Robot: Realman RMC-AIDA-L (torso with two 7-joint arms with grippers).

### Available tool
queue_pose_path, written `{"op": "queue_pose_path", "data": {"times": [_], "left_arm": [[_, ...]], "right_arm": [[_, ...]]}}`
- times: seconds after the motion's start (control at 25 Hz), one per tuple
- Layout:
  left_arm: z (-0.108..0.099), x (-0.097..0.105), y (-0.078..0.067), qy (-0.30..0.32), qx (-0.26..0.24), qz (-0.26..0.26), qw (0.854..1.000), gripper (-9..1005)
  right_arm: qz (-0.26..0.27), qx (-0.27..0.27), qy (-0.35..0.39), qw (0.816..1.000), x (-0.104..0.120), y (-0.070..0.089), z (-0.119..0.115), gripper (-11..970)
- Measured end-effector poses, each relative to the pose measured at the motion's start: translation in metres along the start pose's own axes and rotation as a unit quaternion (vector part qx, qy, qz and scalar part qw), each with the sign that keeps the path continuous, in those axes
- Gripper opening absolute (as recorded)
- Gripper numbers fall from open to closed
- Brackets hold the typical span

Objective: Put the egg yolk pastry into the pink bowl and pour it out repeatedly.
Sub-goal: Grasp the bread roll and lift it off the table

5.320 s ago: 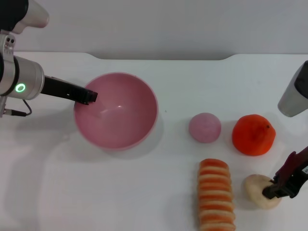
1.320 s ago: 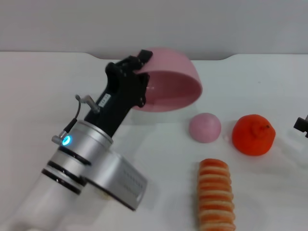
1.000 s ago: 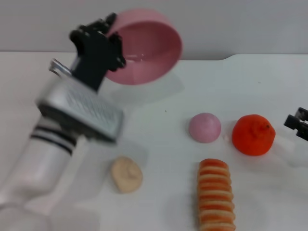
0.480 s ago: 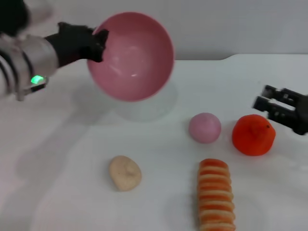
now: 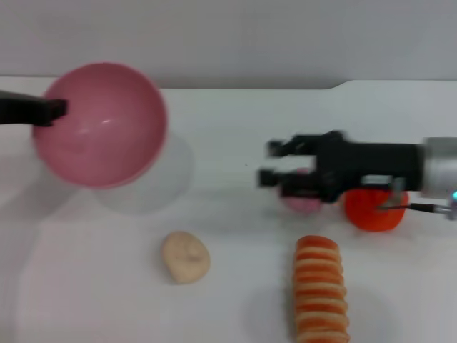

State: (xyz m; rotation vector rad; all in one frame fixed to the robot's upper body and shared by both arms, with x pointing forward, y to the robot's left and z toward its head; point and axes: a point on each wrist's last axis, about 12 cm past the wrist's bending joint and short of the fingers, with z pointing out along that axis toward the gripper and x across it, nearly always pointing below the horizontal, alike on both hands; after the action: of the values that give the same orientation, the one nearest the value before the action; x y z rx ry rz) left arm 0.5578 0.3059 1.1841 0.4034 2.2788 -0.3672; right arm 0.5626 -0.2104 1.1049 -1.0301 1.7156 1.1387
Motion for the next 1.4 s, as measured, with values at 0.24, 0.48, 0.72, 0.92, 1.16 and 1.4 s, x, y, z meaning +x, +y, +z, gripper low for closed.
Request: {"op": "queue_pose_path", "data": {"times": [0.24, 0.48, 0.72, 0.92, 1.16, 1.4], "left_arm": [[-0.021, 0.010, 0.014, 0.038, -0.029, -0.027, 0.999, 1], [-0.022, 0.013, 0.015, 0.050, -0.027, -0.027, 0.998, 0], [-0.020, 0.010, 0.012, 0.050, -0.023, -0.020, 0.998, 0], [-0.018, 0.006, 0.011, 0.049, -0.020, -0.016, 0.998, 0], [-0.016, 0.002, 0.008, 0.046, -0.016, -0.011, 0.999, 0], [-0.015, 0.000, 0.007, 0.044, -0.015, -0.008, 0.999, 1]], "right_arm": [[-0.029, -0.031, 0.133, 0.990, -0.015, 0.005, 0.062, 611], [-0.088, -0.019, 0.194, 0.977, -0.027, 0.022, 0.109, 610], [-0.140, 0.007, 0.232, 0.963, -0.009, 0.042, 0.143, 608], [-0.139, 0.024, 0.242, 0.960, 0.004, 0.051, 0.153, 607], [-0.121, 0.032, 0.258, 0.958, 0.018, 0.053, 0.154, 606], [-0.107, 0.046, 0.268, 0.956, 0.026, 0.048, 0.149, 605]]}}
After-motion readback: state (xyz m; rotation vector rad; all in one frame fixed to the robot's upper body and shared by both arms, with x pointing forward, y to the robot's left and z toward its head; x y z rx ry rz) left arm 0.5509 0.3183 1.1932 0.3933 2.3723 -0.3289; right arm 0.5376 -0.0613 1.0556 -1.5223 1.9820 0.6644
